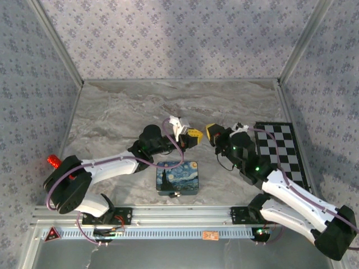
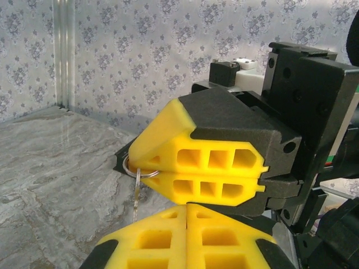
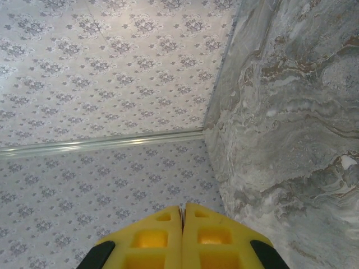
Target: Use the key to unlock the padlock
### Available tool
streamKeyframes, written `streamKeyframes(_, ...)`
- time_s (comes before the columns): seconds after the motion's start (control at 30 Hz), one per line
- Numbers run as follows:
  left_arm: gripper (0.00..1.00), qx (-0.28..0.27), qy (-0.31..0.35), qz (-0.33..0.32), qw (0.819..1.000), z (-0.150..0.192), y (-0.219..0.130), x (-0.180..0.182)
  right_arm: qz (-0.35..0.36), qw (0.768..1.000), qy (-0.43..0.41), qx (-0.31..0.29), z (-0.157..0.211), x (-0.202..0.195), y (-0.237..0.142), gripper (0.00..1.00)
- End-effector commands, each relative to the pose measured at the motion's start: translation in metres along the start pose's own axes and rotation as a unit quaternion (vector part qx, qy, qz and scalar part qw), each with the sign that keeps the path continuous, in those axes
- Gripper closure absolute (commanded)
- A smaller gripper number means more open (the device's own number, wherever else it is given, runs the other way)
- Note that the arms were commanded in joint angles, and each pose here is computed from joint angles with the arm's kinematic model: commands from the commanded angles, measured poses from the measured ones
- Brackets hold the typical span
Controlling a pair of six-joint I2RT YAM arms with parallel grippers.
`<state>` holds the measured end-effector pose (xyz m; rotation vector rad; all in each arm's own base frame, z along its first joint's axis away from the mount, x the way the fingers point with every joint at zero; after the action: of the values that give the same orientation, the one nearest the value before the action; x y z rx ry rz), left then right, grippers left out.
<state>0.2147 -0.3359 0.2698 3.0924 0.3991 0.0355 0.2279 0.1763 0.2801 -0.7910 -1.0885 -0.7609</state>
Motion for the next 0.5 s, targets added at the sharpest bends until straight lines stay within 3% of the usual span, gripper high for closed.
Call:
streamKeyframes(0.0,0.99,-0.023,0.008,0.013,1.000,-0.0131,0.0043,0.0021,-0.023,1.000,0.007,0.010,0.0067,0.0157,-0.0010,1.00)
streamKeyframes(0.37,1.00,-0.017,0.004,0.016,1.000,-0.0104,0.0028,0.0037,-0.024,1.000,0.004,0.008,0.0069,0.0171,-0.0020,1.00)
streamKeyframes(0.47,0.80,-0.013,0.000,-0.001,1.000,-0.0075,-0.0019,0.0075,-0.021,1.000,-0.001,0.006,0.0066,0.0170,-0.0021,1.00)
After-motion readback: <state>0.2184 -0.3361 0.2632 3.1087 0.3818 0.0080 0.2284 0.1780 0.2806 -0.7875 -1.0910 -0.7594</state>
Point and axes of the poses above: each hand's point on the last joint's axis, 136 mm out from that joint toward the fingers, its own y axis out along the fingers, its own x axis along the line the jaws close on, z = x × y, the point moved 5 cm from there along -y, back along the fingers, and after that the axes turned 15 degrees about y, right-handed, at the moved point
